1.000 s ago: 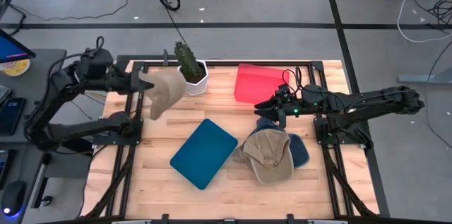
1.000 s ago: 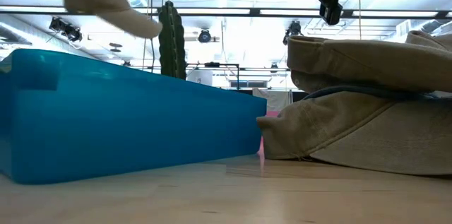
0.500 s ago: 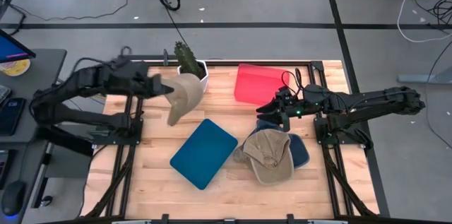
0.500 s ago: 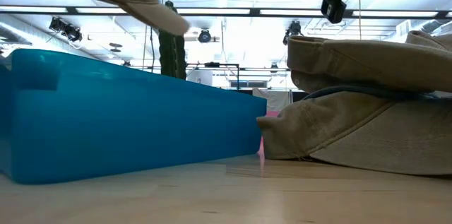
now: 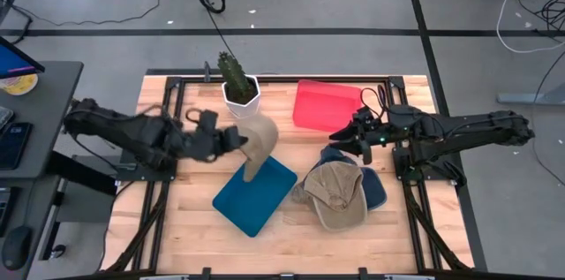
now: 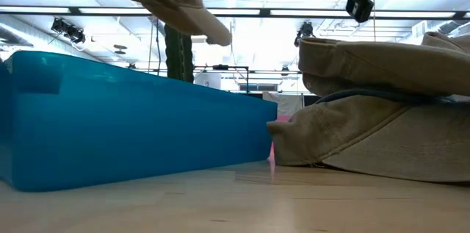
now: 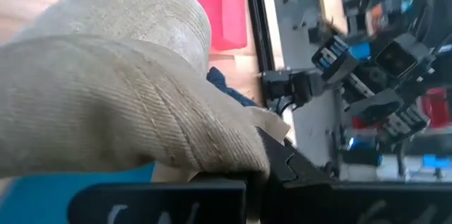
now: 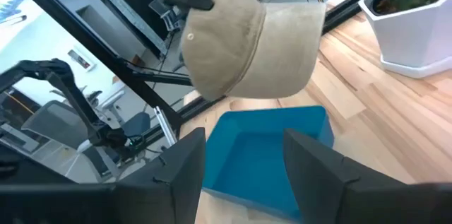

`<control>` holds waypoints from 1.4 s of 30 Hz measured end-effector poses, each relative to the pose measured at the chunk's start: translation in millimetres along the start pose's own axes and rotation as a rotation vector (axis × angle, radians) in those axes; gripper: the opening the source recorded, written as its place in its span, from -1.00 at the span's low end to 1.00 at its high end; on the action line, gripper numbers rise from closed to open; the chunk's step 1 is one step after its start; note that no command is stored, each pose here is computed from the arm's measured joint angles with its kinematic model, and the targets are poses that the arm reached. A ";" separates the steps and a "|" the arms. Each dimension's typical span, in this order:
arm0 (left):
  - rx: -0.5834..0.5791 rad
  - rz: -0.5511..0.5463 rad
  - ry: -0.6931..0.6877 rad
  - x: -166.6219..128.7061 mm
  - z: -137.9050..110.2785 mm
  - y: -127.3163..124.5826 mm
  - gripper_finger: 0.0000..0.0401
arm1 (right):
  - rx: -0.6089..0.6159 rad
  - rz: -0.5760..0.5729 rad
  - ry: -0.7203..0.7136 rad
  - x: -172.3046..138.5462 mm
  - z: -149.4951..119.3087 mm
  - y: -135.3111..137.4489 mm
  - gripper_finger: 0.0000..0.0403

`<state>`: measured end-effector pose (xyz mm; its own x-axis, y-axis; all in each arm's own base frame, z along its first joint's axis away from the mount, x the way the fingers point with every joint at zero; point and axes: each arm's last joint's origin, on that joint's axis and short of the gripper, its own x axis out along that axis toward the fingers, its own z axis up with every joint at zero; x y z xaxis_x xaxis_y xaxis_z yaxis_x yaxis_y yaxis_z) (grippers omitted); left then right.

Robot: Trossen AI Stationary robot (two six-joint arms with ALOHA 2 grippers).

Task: Pick & Place hat
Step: Put the brown cap into the blue bin

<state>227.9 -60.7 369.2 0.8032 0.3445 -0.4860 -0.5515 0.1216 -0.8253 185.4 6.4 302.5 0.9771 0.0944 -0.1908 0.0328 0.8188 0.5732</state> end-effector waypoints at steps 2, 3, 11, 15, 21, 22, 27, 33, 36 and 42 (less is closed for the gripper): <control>-0.036 0.000 -0.018 5.6 -13.9 -0.2 -0.99 | -0.010 -0.002 0.002 -0.7 -0.2 -0.1 -0.05; -0.055 -0.002 -0.025 8.7 -20.7 -0.4 -0.99 | -0.016 -0.006 0.008 -0.9 -0.8 -0.5 -0.05; -0.188 0.051 -0.024 35.2 -70.3 9.6 -0.99 | -0.058 -0.014 0.020 -0.8 -1.9 -1.3 -0.05; -0.237 0.076 -0.015 40.8 -85.6 15.4 -0.99 | -0.074 -0.014 0.021 -0.8 -1.9 -1.3 -0.05; -0.290 0.102 0.004 44.2 -98.9 20.9 -0.99 | -0.075 -0.014 0.021 -0.8 -2.0 -1.3 -0.05; -0.292 0.111 0.010 45.5 -100.7 21.8 -0.99 | -0.075 -0.014 0.022 -0.7 -2.0 -1.3 -0.05; -0.293 0.151 0.051 47.9 -108.6 26.3 -0.99 | -0.075 -0.016 0.024 -0.7 -2.3 -1.5 -0.05; -0.278 0.204 0.068 40.7 -115.3 34.2 -0.99 | -0.068 -0.019 0.029 -0.8 -2.7 -1.8 -0.05; -0.276 0.203 0.074 39.4 -116.7 34.5 -0.99 | -0.067 -0.023 0.034 -0.8 -3.3 -2.2 -0.05; -0.256 0.226 0.072 47.4 -125.5 39.3 -0.99 | -0.066 -0.028 0.038 -0.8 -3.7 -2.6 -0.05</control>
<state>272.6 -156.4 277.6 0.6864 0.2686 -0.6758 -0.6499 -0.1905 -0.7357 183.7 6.3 298.3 0.9673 0.0910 -0.2368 0.0451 0.8568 0.5137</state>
